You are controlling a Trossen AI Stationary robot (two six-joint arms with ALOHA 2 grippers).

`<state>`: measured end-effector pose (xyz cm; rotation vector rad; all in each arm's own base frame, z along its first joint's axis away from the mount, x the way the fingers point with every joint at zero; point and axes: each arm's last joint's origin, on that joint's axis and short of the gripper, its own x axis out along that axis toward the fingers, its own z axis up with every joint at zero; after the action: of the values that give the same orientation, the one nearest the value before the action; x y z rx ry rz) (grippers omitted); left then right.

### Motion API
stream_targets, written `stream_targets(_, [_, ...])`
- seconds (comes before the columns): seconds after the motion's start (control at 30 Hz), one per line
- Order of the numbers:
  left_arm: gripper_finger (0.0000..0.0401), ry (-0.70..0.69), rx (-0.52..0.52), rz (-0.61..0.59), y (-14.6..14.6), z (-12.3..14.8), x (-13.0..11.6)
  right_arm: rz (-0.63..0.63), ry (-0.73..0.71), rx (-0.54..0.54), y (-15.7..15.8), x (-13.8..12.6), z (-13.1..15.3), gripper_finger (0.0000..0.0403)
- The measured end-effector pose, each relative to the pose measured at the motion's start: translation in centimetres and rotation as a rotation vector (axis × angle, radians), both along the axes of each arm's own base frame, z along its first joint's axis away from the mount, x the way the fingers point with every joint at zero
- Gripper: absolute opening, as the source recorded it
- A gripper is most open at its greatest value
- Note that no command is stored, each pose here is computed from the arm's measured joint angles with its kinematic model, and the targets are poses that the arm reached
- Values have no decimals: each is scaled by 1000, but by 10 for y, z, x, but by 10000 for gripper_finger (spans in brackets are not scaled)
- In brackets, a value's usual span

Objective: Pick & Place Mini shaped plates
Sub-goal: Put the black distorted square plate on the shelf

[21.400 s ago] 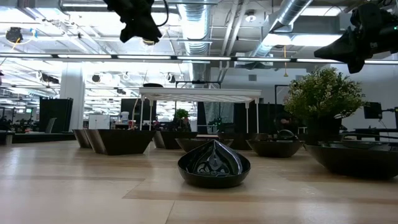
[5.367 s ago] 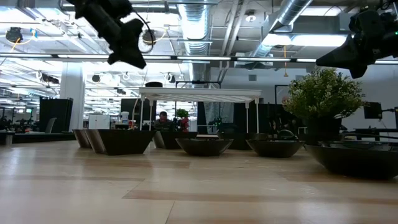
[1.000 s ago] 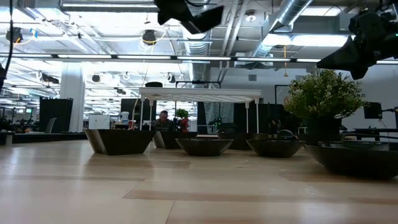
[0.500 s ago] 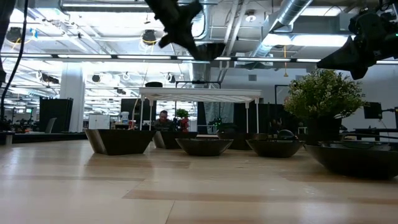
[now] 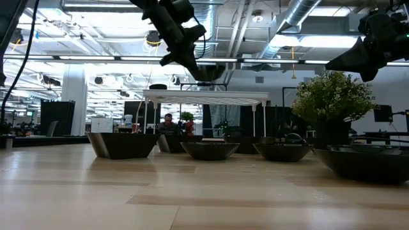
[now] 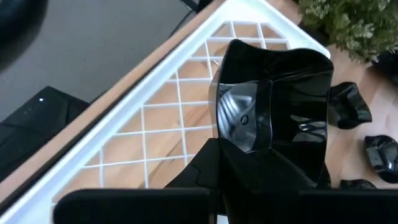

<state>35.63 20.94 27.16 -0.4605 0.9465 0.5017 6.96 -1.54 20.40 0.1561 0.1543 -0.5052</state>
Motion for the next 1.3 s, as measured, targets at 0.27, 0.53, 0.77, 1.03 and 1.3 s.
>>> stream_targets(0.27, [4, 71, -69, 36, 6, -14, -5, 0, 0, 0, 0, 0, 0, 1])
stream_targets(0.53, [6, 57, -109, 41, 11, -15, -9, 0, 0, 0, 0, 0, 0, 1])
stream_targets(0.77, [7, 74, -120, 42, 12, -20, -8, 0, 0, 0, 0, 0, 0, 1])
stream_targets(1.03, [7, 77, -121, 49, 14, -22, -9, 0, 0, 0, 0, 0, 0, 1])
stream_targets(1.3, [7, 79, -117, 46, 16, -22, -10, 0, 0, 0, 0, 0, 0, 1])
